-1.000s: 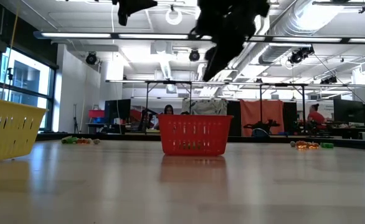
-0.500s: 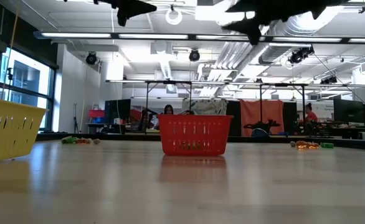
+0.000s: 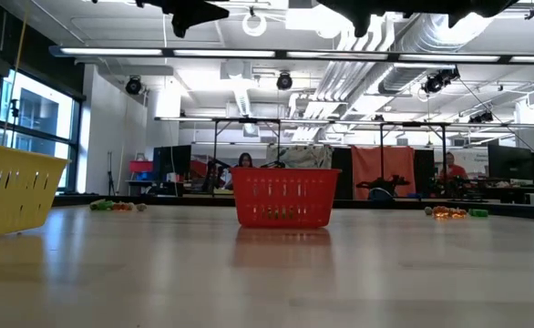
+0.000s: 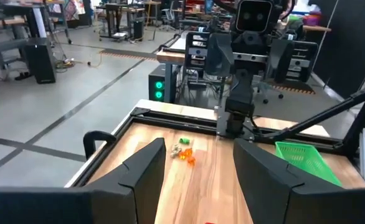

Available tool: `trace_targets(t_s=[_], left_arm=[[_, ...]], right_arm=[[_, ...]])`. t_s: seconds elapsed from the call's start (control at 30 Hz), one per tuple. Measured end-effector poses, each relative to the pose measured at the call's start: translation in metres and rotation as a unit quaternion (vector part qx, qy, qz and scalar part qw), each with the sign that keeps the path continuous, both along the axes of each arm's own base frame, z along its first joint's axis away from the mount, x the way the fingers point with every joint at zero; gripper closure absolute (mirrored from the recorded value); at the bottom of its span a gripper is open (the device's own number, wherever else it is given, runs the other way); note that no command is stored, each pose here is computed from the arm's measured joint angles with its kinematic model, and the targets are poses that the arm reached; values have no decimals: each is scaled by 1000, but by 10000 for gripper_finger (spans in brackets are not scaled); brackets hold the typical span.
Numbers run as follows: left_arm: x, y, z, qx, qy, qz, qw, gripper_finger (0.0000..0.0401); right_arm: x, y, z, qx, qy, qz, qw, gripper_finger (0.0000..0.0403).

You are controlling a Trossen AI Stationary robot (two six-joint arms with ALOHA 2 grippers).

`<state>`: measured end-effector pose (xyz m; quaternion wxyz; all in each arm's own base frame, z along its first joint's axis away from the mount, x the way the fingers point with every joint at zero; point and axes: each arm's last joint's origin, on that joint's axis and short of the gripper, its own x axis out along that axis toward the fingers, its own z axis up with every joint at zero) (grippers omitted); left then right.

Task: Sort Halloween decoration
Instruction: Put the green skeleton toy into the red bin

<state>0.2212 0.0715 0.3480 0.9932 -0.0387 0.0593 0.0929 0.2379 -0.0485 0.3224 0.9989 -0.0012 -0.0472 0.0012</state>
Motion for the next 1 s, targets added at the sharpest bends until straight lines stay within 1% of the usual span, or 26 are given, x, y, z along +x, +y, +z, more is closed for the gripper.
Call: trace_targets(t_s=[0.07, 0.13, 0.2, 0.23, 0.27, 0.3, 0.33, 0.4, 0.47, 0.57, 0.6, 0.7, 0.77, 0.9, 1.0], left_arm=[[0, 0, -2, -58, 0, 8, 998, 224], [-1, 1, -9, -120, 22, 23, 992, 224], [-4, 5, -21, -165, 84, 52, 981, 224], [-7, 9, -27, -182, 127, 78, 972, 224], [-11, 13, -34, -195, 173, 111, 959, 224], [-14, 18, -39, -205, 211, 146, 945, 224], [-17, 23, -44, -216, 248, 182, 927, 224], [-28, 34, -60, -232, 334, 244, 881, 224], [-35, 45, -77, -250, 402, 280, 835, 224], [-43, 59, -100, -284, 491, 301, 766, 224], [-44, 64, -108, -288, 518, 300, 748, 224], [-41, 75, -128, -295, 573, 291, 707, 224], [-37, 82, -141, -297, 593, 283, 693, 224], [-28, 89, -162, -294, 621, 265, 677, 224], [-25, 91, -173, -298, 636, 260, 662, 224]], right_arm=[[0, 0, 0, 1, 0, 0, 1000, 201], [0, 0, 0, 3, 0, 0, 1000, 201], [0, 0, -1, 4, 4, 0, 1000, 201], [0, 0, -1, 4, 6, 0, 1000, 201], [0, 0, -1, 5, 8, -3, 1000, 201], [0, -1, -2, 7, 11, -11, 1000, 201], [0, -1, -3, 8, 15, -21, 1000, 201], [0, -3, -4, 11, 22, -39, 999, 201], [0, -3, -5, 13, 25, -54, 998, 201], [0, -4, -5, 13, 26, -61, 998, 201], [0, -4, -5, 13, 26, -61, 998, 201], [0, -4, -7, 15, 33, -61, 998, 201], [0, -4, -8, 16, 40, -61, 997, 201], [0, -4, -10, 19, 52, -61, 997, 201], [0, -4, -12, 43, 59, -60, 996, 201]])
